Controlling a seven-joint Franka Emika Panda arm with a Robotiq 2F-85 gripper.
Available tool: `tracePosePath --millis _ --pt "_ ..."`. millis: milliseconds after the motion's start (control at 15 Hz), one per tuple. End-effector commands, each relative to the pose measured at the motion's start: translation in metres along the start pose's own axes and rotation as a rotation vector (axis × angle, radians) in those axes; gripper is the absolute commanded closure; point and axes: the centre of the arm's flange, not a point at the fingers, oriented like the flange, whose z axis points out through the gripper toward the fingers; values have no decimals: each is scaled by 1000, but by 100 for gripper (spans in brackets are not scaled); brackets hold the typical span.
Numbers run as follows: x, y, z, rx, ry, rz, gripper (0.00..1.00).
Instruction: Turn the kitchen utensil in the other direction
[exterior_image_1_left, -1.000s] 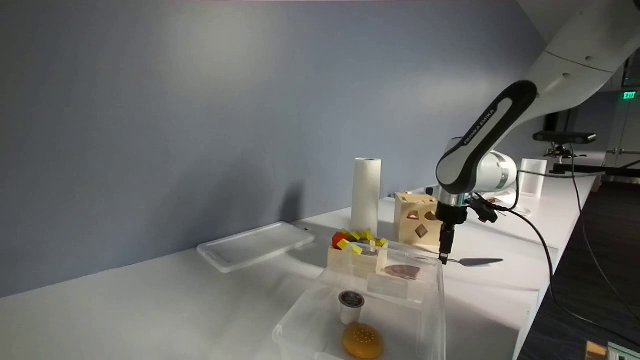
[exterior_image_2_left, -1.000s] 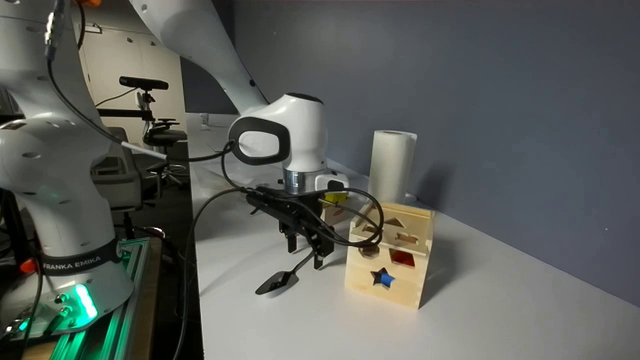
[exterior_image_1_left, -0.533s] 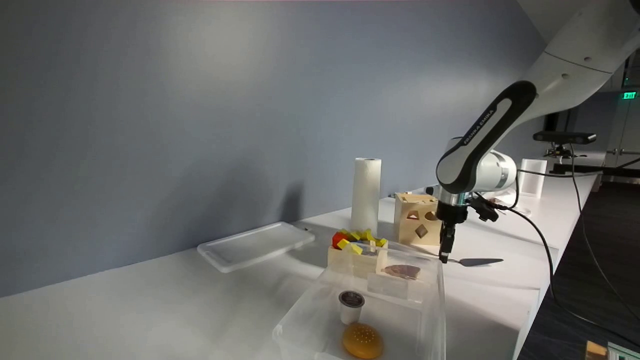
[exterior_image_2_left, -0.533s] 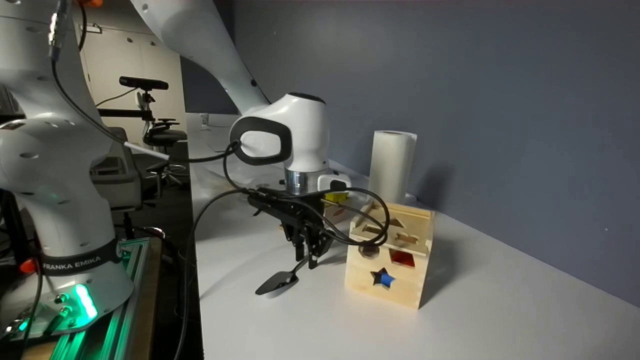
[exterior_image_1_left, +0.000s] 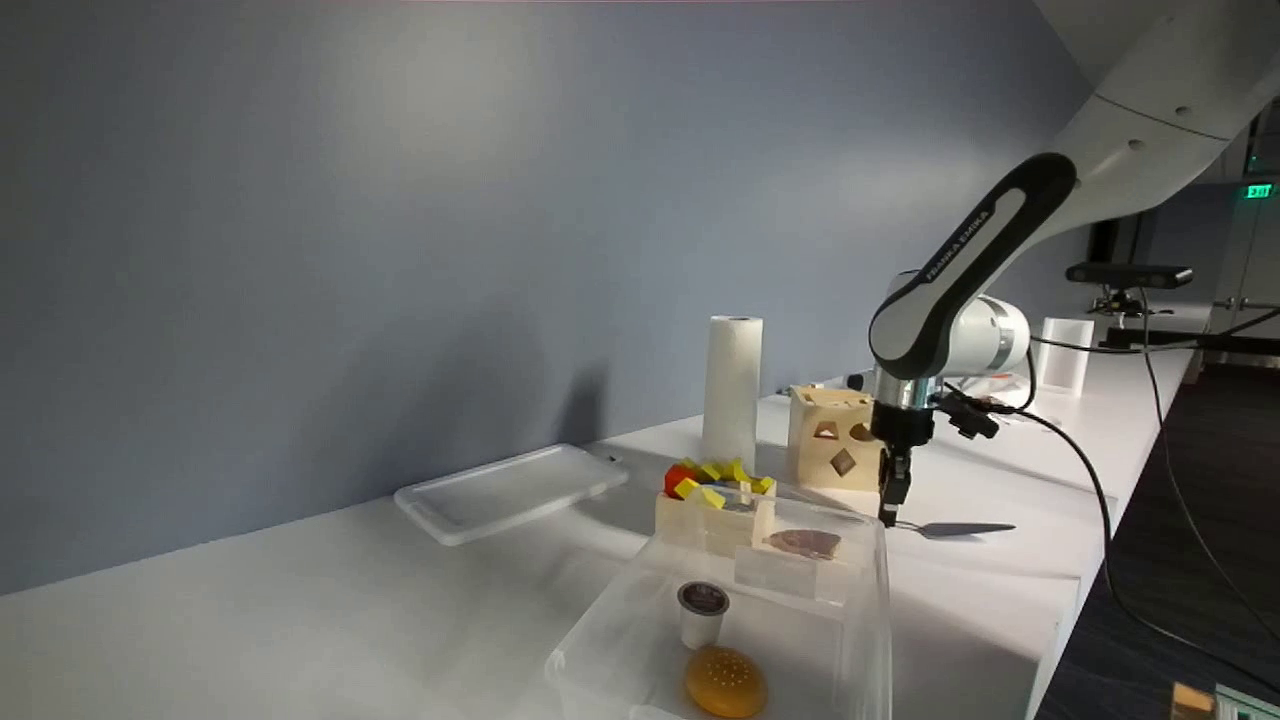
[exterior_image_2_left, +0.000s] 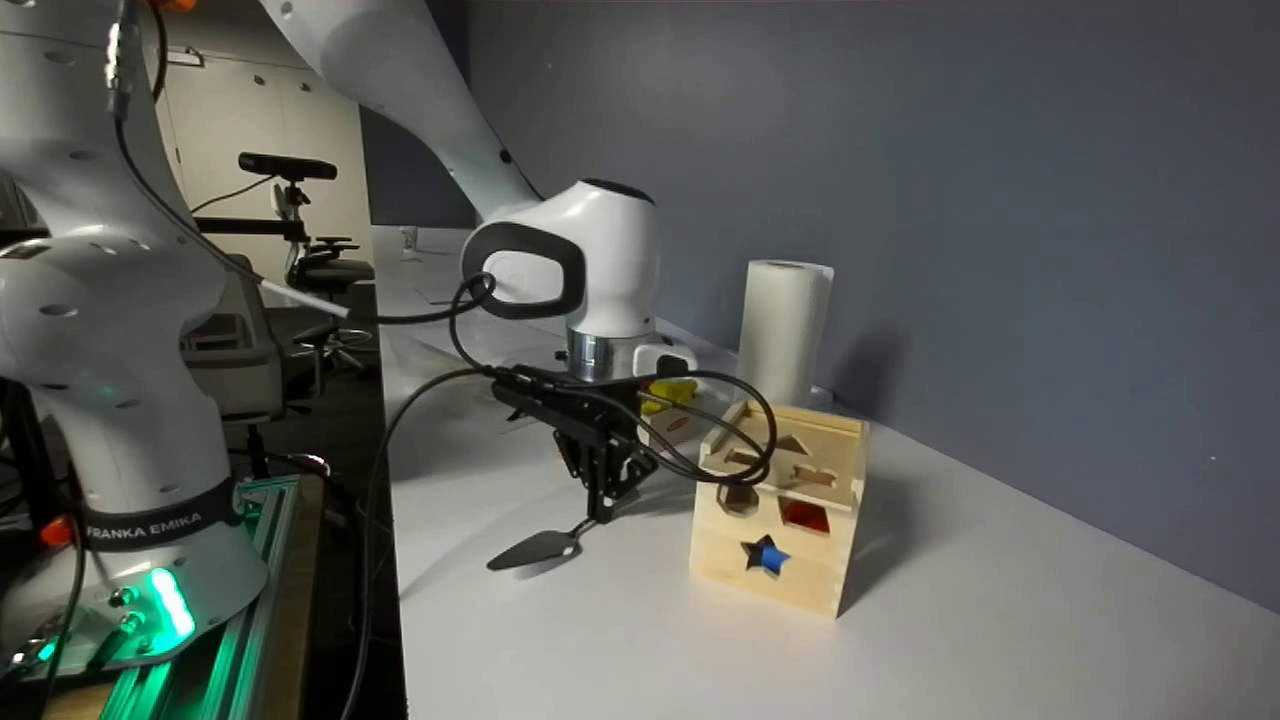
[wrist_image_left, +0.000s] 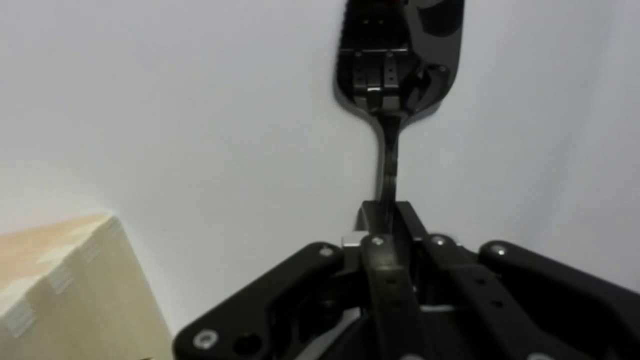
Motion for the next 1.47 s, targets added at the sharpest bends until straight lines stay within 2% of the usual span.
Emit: tracePosePath --millis 0,400,800,867,1000,1200,1267,1400 --pt "-1 -41 -54 112 27 -151 98" --pt "-3 -110 -148 194 21 -481 98" --pt "-2 -161 -184 214 34 -803 98" --pt "2 -148 -172 218 28 -707 91" --pt "4 -158 -178 215 35 -762 91" --pt "4 -159 -179 216 36 -776 91" --pt "4 -159 -179 216 36 -778 98" --pt "13 -162 -178 90 2 -862 98"
